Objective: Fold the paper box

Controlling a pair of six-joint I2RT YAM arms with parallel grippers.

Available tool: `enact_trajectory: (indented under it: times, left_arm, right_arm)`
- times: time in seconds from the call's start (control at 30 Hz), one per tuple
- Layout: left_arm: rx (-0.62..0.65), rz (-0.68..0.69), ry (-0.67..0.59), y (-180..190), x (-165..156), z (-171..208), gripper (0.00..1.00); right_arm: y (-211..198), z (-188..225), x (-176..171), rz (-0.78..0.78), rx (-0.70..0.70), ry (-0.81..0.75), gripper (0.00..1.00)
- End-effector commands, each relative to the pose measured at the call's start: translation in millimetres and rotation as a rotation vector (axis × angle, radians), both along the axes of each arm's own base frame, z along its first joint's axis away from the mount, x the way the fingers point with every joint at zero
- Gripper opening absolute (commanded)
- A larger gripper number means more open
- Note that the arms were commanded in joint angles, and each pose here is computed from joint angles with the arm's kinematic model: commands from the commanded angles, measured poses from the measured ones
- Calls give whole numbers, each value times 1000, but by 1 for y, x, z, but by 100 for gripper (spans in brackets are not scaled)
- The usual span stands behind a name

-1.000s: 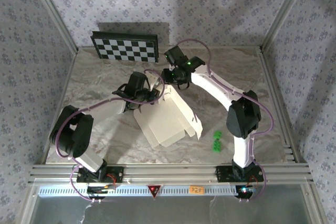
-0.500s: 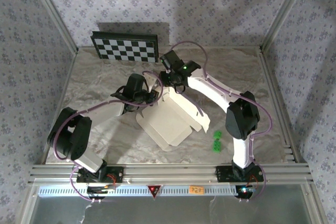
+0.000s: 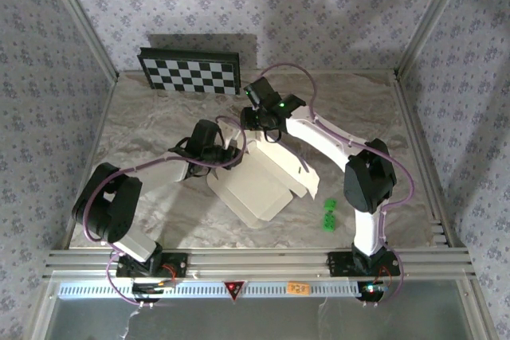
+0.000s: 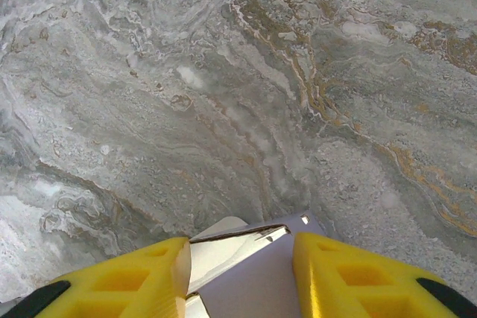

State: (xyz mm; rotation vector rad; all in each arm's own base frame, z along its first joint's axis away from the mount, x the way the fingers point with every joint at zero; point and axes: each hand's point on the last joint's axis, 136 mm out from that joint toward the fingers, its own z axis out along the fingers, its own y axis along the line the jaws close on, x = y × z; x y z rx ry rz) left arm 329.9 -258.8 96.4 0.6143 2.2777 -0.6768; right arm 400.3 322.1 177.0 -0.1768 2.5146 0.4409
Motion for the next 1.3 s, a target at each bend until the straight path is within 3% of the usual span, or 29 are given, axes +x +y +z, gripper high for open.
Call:
enact_trajectory:
  times: [0.0, 0.37, 0.47, 0.6, 0.8, 0.93, 1.27]
  left_arm:
    - [-87, -14, -60, -13, 9, 22, 31]
    - [-187, 36, -238, -12, 24, 58, 42]
    - [-181, 62, -258, -9, 29, 62, 50]
    - [-154, 106, -267, 1, 36, 61, 53]
    - [-226, 33, -285, -5, 35, 71, 54]
    - [-269, -22, -284, -15, 33, 77, 48]
    - [-264, -7, -210, -16, 31, 61, 17]
  right_arm:
    - [-4, -23, -15, -5, -33, 80, 42]
    - [-2, -19, -16, 0, -25, 78, 41]
    - [-2, -19, -16, 2, -23, 77, 41]
    - [-1, -19, -16, 4, -22, 78, 41]
    - [-1, -20, -16, 5, -23, 80, 41]
    - [0, -20, -16, 5, -22, 81, 40]
    - [0, -19, -17, 5, -23, 81, 40]
